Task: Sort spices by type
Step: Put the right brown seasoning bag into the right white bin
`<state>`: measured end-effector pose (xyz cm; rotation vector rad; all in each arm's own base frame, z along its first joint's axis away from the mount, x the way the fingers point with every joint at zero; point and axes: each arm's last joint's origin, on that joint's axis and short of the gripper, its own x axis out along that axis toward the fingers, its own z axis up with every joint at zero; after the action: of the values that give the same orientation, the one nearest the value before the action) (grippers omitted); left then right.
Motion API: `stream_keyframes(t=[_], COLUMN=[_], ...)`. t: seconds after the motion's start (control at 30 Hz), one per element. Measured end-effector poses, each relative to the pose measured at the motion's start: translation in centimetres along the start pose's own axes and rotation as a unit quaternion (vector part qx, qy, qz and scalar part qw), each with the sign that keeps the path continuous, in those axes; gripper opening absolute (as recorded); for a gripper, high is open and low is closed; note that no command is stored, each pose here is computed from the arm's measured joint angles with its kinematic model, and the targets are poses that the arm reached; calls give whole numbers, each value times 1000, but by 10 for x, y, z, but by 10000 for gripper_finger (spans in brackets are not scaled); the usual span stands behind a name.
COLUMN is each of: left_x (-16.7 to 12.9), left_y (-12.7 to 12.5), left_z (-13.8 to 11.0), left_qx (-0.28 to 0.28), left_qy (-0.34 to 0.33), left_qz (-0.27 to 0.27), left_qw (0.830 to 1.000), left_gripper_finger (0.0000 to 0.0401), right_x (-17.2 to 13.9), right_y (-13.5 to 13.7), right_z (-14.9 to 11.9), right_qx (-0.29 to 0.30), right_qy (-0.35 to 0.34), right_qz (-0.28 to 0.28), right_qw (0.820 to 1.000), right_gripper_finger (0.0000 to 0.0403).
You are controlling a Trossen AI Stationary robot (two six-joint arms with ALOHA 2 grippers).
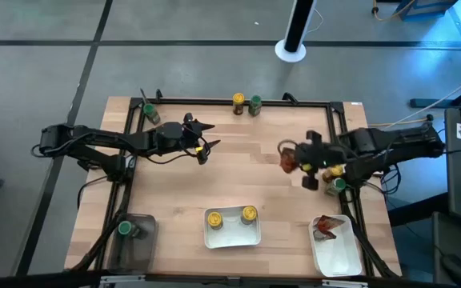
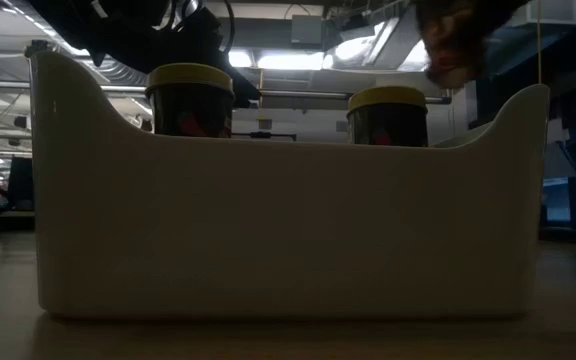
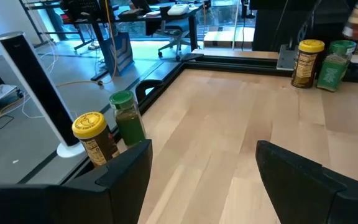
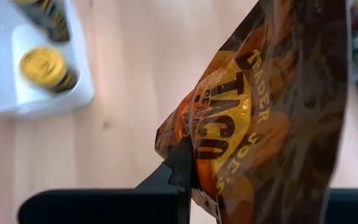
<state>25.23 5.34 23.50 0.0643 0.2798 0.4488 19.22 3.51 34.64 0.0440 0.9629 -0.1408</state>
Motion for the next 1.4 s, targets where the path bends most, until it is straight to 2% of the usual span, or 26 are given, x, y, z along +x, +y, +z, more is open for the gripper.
stream_keyframes(t=[0.27,0.63,0.77,0.9,1.2,1.4], left_x=[0,0,0,0,-2,-3], left_y=[0,0,1,1,2,2], left_z=[1,6,10,10,21,24], left_qx=[-1,15,35,85,100,109], left_qy=[-3,-32,-48,-49,-106,-119], left_qz=[0,2,5,7,20,24], left_qw=[1000,999,998,995,989,987], left_gripper_finger=[272,272,272,272,272,272], right_x=[-10,-27,-26,-21,-9,3], right_y=[42,94,116,140,184,201], right_z=[-24,-56,-68,-81,-112,-128], right_qx=[33,83,104,130,159,150], right_qy=[32,73,102,143,189,206], right_qz=[14,92,103,112,93,59], right_qw=[999,990,984,975,965,965], right_gripper_finger=[34,35,35,35,35,35])
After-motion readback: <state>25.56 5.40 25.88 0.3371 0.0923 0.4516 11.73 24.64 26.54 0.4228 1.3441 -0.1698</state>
